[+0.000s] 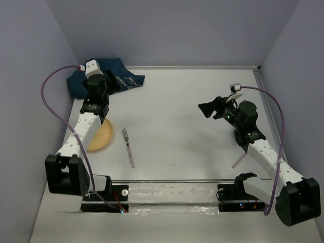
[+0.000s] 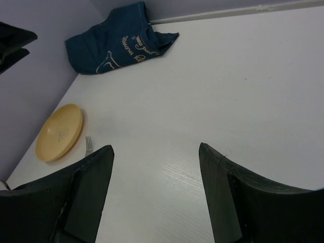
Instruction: Set the dinner table for one person
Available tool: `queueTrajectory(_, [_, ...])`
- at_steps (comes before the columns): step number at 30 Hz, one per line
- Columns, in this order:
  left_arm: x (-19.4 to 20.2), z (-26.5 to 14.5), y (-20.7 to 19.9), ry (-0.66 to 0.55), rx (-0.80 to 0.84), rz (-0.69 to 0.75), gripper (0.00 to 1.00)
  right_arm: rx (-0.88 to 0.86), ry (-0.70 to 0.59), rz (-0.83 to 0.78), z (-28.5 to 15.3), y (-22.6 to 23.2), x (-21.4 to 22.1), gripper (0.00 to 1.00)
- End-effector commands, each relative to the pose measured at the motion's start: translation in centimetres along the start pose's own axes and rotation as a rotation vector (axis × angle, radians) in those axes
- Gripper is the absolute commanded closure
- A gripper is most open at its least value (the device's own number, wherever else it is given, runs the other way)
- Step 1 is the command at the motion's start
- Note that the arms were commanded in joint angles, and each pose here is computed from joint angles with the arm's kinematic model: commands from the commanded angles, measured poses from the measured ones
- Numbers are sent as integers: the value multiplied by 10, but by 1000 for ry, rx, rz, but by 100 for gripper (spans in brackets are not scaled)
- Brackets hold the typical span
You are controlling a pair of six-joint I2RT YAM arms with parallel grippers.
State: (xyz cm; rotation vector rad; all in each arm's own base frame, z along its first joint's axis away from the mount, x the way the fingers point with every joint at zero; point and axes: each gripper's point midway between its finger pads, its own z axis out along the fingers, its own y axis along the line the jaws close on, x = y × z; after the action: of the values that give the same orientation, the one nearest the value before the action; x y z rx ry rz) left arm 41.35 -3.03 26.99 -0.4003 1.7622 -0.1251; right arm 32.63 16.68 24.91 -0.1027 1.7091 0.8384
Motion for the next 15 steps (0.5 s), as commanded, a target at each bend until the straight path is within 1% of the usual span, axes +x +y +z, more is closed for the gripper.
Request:
queueTrajectory(1, [-33,42,35,-90,-158,-49,13,8,-25,-12,3,-2,-5,27])
queueTrajectory(2, [-20,57,46,-61,-199,-34,13,10,-18,-10,4,-3,-3,27])
queueTrajectory(4, [-22,71,61,-65,-271,-3,14,-3,-2,-7,6,-2,0,27])
queueTrajectory(5, [-9,86,78,-32,-320,9,14,-7,6,-3,8,-2,2,27])
queueTrajectory(6, [-8,94,82,-25,-332,13,14,-16,12,-1,8,0,3,27])
queueTrajectory(7, [-5,101,101,-13,-372,10,15,-16,14,0,8,-1,3,27])
queueTrajectory(8, [7,113,121,31,-408,1,15,-18,13,-1,8,0,3,27])
queueTrajectory(9, [14,119,131,54,-421,-10,15,-18,13,-1,8,0,3,27])
queueTrajectory(10, [31,128,140,102,-425,-16,15,-20,16,0,8,0,4,27])
queueTrajectory(12, [38,135,156,122,-441,-29,15,-27,18,-1,8,1,4,27])
queueTrajectory(15, [55,151,167,167,-458,-6,15,-35,22,1,9,3,4,27])
